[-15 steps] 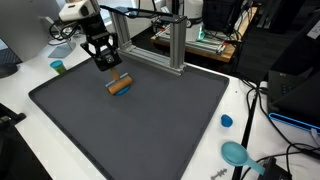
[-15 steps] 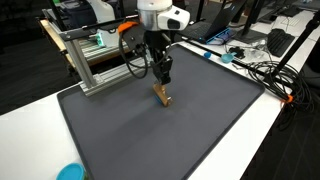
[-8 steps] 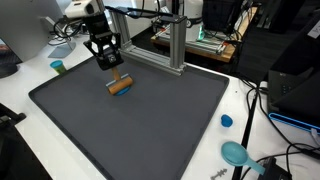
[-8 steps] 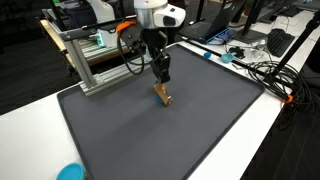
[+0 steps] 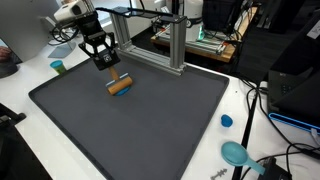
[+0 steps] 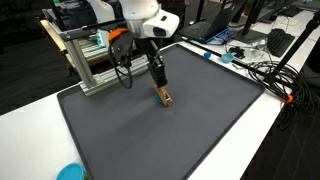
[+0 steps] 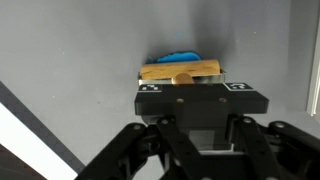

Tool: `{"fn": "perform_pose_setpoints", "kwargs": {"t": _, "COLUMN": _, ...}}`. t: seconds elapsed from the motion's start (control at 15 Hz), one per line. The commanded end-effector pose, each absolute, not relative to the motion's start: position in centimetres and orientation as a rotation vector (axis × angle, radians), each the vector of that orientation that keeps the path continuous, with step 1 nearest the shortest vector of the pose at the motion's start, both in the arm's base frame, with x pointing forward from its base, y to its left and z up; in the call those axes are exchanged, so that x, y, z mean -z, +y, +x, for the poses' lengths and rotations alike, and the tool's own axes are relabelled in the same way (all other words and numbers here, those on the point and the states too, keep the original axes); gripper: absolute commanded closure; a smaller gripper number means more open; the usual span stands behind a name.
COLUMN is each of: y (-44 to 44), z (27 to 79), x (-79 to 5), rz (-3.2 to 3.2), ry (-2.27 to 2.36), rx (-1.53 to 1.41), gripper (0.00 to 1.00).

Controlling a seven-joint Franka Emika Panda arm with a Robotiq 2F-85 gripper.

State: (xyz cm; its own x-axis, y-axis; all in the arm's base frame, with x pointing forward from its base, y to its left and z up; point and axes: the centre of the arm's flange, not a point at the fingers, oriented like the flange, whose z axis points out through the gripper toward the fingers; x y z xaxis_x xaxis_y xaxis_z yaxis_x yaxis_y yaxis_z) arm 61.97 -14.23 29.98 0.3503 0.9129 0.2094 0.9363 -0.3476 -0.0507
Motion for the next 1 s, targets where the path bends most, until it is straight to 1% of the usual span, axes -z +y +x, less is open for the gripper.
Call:
{"fn": "perform_pose_setpoints", "kwargs": {"t": 0.0, "y": -14.7, "z": 64.4, "x": -24.7, "rz": -2.364, "ry": -1.688, "rx": 0.156, "gripper": 0.78}}
{"fn": "perform_pose_setpoints", "kwargs": {"t": 0.47, "y": -13.7, "z": 64.0, "x": -23.3, "rz": -2.364, "ry": -1.764, "rx": 0.124, "gripper": 0.78}}
{"fn": "perform_pose_setpoints", "kwargs": {"t": 0.8, "y": -13.0, "z": 63.5, "x": -22.7, "rz": -2.434, "ry": -1.774, "rx": 0.157, "gripper": 0.78}}
{"fn": "perform_pose_setpoints", "kwargs": {"t": 0.93, "y": -12.9, "z": 63.3, "x": -22.4, "rz": -2.468, "ry": -1.754, "rx": 0.212, "gripper": 0.78}}
